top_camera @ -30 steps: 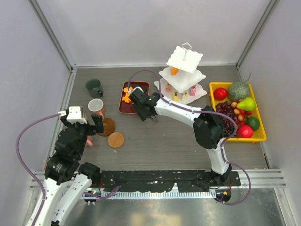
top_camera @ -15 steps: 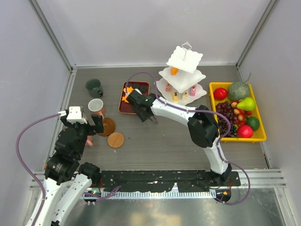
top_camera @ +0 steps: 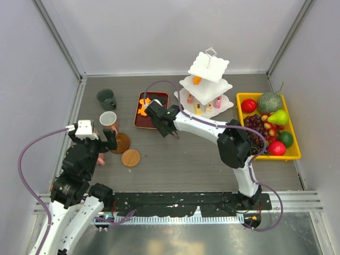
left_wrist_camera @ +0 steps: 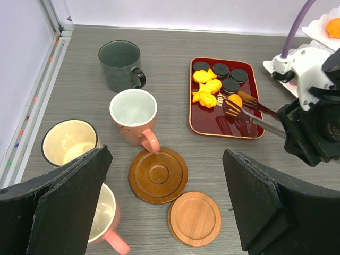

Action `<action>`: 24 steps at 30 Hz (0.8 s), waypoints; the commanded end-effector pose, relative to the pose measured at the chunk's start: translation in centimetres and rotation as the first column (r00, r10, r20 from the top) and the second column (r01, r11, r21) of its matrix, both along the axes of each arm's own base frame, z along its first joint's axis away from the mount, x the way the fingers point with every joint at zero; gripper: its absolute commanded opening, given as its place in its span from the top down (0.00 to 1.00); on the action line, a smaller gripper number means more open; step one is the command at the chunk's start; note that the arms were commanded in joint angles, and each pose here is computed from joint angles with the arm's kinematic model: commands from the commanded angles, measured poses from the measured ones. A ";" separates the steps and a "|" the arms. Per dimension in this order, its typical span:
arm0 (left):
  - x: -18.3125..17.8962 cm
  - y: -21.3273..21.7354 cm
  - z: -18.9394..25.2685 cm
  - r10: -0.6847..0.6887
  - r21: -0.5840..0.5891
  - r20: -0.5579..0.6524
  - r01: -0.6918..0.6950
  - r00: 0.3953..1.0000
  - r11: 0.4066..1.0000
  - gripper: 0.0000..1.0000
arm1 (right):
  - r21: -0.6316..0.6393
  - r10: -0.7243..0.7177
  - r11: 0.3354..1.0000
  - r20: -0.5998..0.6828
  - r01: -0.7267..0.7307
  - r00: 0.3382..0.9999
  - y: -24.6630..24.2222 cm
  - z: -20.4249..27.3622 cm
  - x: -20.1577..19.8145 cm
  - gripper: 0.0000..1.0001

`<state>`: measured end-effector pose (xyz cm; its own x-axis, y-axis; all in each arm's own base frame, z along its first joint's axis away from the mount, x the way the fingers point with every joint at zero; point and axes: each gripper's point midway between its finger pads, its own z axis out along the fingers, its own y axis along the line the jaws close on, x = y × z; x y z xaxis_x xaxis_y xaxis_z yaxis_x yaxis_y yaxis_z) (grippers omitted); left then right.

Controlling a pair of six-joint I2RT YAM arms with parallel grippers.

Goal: Serve the afternoon tea
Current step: Pick up the desert from the tray.

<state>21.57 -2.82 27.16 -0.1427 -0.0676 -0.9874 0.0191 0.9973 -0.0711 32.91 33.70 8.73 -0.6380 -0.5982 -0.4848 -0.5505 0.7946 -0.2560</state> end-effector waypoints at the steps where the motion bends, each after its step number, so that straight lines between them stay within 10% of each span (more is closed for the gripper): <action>1: 0.3 -0.3 1.1 -0.012 -0.012 0.048 0.013 0.999 1.000 0.01 | 0.111 -0.005 0.994 0.103 -0.006 0.995 0.3 6.0 0.3 0.56; 24: 0.2 -0.2 1.2 -0.009 -0.012 0.052 0.010 0.999 1.000 0.01 | 0.199 -0.101 0.978 0.235 0.054 0.967 -6.0 15.3 0.0 0.54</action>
<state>21.57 -2.82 27.16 -0.1427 -0.0676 -0.9874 0.0191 0.9973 -0.0711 32.57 30.75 19.69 -0.5670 -0.4890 -0.6628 -0.4900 0.8471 -0.2058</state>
